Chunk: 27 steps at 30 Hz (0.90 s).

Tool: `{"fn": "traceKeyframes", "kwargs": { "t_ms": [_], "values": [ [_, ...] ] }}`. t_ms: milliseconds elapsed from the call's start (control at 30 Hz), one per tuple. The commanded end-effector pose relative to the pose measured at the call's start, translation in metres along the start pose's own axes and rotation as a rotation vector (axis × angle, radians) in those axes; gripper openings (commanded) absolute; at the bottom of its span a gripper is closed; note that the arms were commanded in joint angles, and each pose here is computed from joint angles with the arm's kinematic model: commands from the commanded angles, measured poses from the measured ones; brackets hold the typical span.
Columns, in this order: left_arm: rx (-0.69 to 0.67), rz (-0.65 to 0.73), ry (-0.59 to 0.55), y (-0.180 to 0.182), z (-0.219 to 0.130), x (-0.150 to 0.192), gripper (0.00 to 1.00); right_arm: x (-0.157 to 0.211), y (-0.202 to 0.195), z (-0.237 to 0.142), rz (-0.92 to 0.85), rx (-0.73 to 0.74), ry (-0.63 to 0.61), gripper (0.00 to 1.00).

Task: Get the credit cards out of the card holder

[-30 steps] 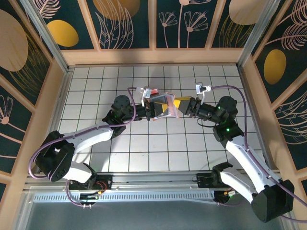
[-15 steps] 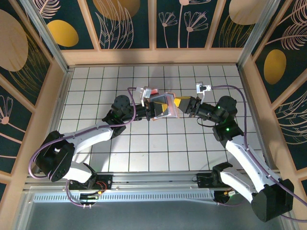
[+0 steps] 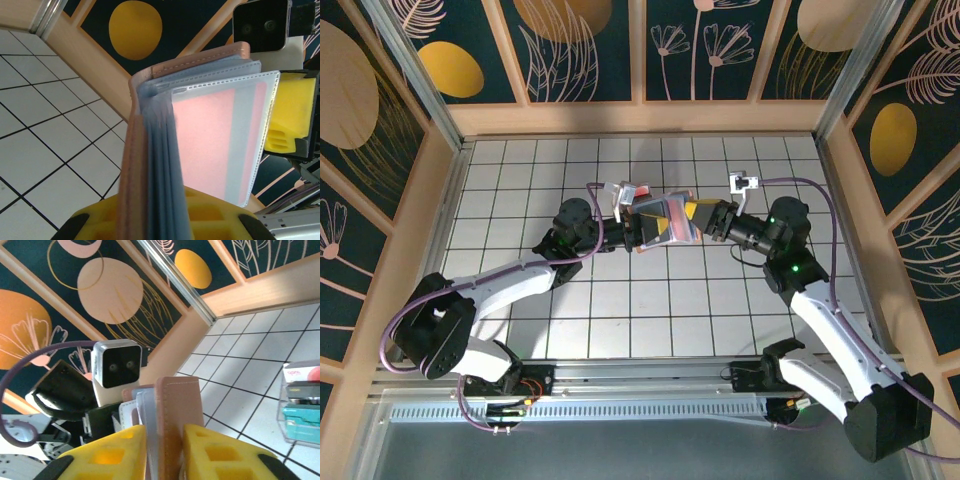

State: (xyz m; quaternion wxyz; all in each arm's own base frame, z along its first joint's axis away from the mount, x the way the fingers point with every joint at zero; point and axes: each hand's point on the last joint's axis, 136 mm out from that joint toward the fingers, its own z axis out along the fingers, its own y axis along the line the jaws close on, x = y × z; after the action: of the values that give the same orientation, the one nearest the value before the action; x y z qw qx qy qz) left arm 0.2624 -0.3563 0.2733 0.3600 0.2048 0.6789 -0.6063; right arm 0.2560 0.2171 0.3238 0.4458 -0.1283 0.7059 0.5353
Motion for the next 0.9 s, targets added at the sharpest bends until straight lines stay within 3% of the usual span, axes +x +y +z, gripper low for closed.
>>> {"fn": "traceKeyframes", "kwargs": {
  "t_ms": [0, 200, 333, 500, 700, 867],
  "values": [
    [0.105, 0.079, -0.043, -0.032, -0.001, -0.019, 0.05, 0.007, -0.012, 0.005, -0.003, 0.064, 0.035, 0.3],
    [0.119, 0.078, -0.048, -0.035, 0.0, -0.021, 0.04, 0.008, -0.014, 0.009, -0.014, 0.083, 0.048, 0.4],
    [0.123, 0.079, -0.051, -0.036, -0.001, -0.022, 0.04, 0.011, -0.017, 0.009, -0.012, 0.104, 0.054, 0.4],
    [0.116, 0.071, -0.056, -0.035, -0.002, -0.022, 0.08, 0.014, -0.02, 0.009, -0.007, 0.115, 0.057, 0.31],
    [0.116, 0.059, -0.051, -0.033, 0.0, -0.021, 0.18, 0.011, -0.019, 0.006, -0.008, 0.135, 0.042, 0.15],
    [0.101, 0.036, -0.051, -0.03, -0.003, -0.017, 0.39, 0.006, -0.024, 0.001, -0.003, 0.18, 0.013, 0.1]
  ]
}}
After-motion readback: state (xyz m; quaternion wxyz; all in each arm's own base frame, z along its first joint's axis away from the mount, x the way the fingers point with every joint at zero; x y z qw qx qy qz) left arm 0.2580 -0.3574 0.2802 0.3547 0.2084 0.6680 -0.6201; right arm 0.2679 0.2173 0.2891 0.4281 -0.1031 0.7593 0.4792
